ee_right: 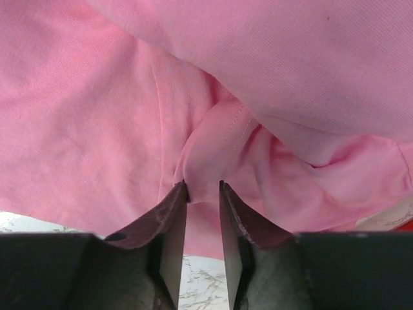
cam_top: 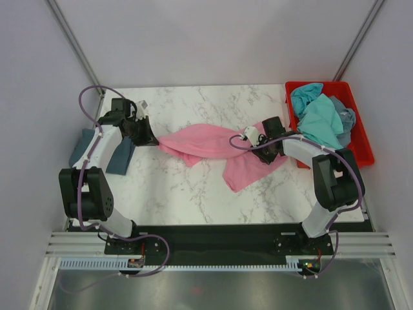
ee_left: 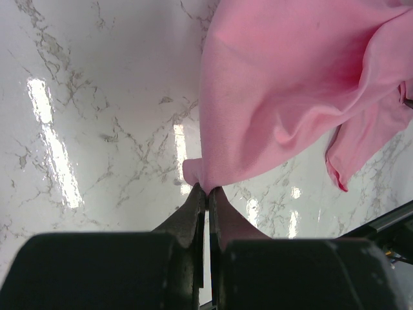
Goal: Fold and stack the t-shirts
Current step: Flatten the tshirt out
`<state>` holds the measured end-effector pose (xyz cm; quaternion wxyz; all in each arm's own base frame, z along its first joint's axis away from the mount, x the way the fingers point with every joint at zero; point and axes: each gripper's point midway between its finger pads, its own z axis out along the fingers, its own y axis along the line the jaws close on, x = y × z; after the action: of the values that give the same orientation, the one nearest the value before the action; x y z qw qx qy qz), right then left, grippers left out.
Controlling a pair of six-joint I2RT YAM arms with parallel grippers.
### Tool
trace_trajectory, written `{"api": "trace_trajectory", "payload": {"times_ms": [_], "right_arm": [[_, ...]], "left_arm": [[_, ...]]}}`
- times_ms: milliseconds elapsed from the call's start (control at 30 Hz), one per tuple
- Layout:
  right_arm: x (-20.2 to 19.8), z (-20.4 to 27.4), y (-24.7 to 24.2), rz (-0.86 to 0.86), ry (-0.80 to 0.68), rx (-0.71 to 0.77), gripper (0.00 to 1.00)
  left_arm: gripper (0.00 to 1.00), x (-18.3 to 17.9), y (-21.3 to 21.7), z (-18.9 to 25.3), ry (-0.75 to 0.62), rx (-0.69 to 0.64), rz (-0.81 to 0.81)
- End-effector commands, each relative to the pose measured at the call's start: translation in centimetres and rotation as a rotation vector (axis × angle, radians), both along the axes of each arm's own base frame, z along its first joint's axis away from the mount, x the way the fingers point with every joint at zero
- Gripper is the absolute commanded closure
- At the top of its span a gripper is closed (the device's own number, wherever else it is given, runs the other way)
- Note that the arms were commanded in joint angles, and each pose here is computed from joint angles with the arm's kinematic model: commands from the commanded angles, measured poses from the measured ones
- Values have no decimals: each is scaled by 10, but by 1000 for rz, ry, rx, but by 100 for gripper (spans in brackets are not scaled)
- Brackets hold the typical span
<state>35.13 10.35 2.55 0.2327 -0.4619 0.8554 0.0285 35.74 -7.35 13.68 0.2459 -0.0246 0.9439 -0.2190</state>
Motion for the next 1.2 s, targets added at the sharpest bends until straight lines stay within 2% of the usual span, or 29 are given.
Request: {"api": "trace_trajectory", "payload": {"times_ms": [0,133,167,400,433,467,567,667,767,867,1067,1167], "right_arm": [[11,8,3,-6,-19,13,67],[19,25,1,-17,-64,23,95],[24,33,-2,-30,-90,14,99],[97,185,-15,-157,-470,75,100],[103,202,-18,-175,-507,87,100],[111,230,-21,-196,-565,107,100],[120,271,-28,-227,-656,124,100],[122,300,-34,-232,-732,120,100],[120,335,-46,-271,-819,112,100],[112,377,-52,-316,-899,168,100],[76,457,-59,-353,-1068,276,100],[50,497,-64,-382,-1148,358,100]], "left_arm": [[98,8,4,11,-55,29,-20],[98,8,3,11,-56,29,-22],[98,9,4,12,-58,29,-20],[98,10,8,26,-103,56,-21],[98,13,25,25,-154,182,-83],[98,12,12,28,-170,182,-124],[98,14,-2,51,-247,175,-195],[98,18,-17,86,-370,193,-273],[98,23,-24,141,-540,239,-319],[98,27,-23,211,-725,294,-301],[98,14,-15,306,-962,360,-254],[98,3,-6,335,-1026,395,-213]]}}
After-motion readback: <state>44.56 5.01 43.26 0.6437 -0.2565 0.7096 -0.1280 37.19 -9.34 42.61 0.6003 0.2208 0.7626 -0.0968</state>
